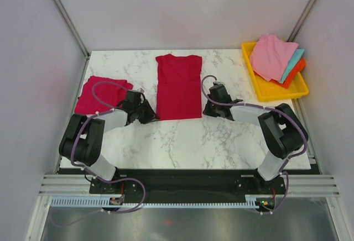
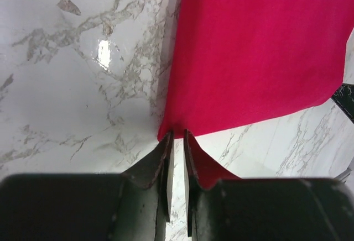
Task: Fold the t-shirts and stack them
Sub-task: Fold the tshirt
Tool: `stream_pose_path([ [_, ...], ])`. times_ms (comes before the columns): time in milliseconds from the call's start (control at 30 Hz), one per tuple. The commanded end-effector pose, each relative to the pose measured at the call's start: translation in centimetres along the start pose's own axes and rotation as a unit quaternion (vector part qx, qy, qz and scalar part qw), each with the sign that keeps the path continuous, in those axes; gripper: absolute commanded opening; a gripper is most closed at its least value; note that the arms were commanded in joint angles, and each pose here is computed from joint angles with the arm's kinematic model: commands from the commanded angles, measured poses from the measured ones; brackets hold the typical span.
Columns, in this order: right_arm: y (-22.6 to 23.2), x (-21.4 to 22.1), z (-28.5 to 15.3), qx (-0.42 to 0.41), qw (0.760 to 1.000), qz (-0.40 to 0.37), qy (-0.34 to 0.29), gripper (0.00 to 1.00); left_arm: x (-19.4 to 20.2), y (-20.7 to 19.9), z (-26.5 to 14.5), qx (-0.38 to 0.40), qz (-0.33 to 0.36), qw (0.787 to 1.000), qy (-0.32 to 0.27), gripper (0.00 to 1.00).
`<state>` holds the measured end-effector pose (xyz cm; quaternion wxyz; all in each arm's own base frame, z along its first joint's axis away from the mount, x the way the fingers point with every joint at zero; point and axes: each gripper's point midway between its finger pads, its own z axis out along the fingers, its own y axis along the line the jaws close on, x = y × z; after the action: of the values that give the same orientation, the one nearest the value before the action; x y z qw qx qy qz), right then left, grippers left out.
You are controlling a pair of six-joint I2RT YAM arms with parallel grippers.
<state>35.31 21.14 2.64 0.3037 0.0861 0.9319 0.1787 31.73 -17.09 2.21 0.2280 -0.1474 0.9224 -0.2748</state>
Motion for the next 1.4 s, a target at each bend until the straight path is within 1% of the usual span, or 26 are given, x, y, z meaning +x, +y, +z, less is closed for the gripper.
stream_pose_path([
  [0,0.4,-0.7,-0.2,-0.001,1.0,0.007,-0.007,0.01,-1.2,-0.8,-1.5,0.001,0.032,0.999,-0.032,0.2],
  [67,0.4,-1.0,-0.7,-0.003,1.0,0.004,-0.015,0.11,-1.0,-1.0,-2.2,0.005,0.04,0.998,-0.041,0.29],
  [100,0.6,-1.6,-1.4,-0.006,1.0,0.005,-0.026,0.18,-1.5,-1.6,-3.1,0.012,0.047,0.997,-0.059,0.32],
  [133,0.5,-1.4,-1.6,-0.007,1.0,0.002,-0.029,0.28,-1.3,-1.5,-3.4,0.012,0.05,0.997,-0.063,0.39],
  [233,1.0,-1.5,-2.5,-0.023,0.999,0.003,-0.038,0.33,-1.7,-1.8,-4.3,0.016,0.054,0.995,-0.083,0.48],
  [333,1.8,-0.9,-2.8,-0.036,0.999,-0.003,-0.032,0.39,-1.6,-1.7,-4.2,0.013,0.053,0.995,-0.081,0.49],
  [433,2.7,-0.9,-2.7,-0.054,0.998,-0.003,-0.035,0.43,-1.5,-1.5,-3.6,0.011,0.052,0.996,-0.07,0.47],
  [633,2.5,0.1,-1.0,-0.047,0.999,0.0,-0.014,0.44,-1.2,-1.1,-2.6,0.002,0.047,0.997,-0.054,0.44],
  [867,1.3,0.9,0.4,-0.025,1.0,0.008,0.006,0.42,-1.0,-0.6,-2.0,-0.009,0.043,0.998,-0.046,0.42],
  [933,1.3,0.9,0.5,-0.025,1.0,0.009,0.006,0.41,-0.9,-0.3,-1.7,-0.015,0.042,0.998,-0.042,0.42],
  [967,1.6,1.5,0.7,-0.037,0.999,0.01,0.021,0.4,-0.8,-0.3,-1.6,-0.015,0.04,0.998,-0.039,0.41],
  [1033,1.9,1.8,0.9,-0.042,0.999,0.01,0.027,0.36,-0.8,0.0,-1.3,-0.02,0.038,0.998,-0.034,0.41],
  [1233,2.0,1.6,0.8,-0.047,0.999,0.008,0.025,0.29,-1.0,0.1,-0.8,-0.027,0.034,0.999,-0.032,0.4],
  [1367,2.1,1.7,0.9,-0.049,0.998,0.008,0.027,0.29,-1.3,0.1,-0.3,-0.03,0.032,0.999,-0.031,0.43],
])
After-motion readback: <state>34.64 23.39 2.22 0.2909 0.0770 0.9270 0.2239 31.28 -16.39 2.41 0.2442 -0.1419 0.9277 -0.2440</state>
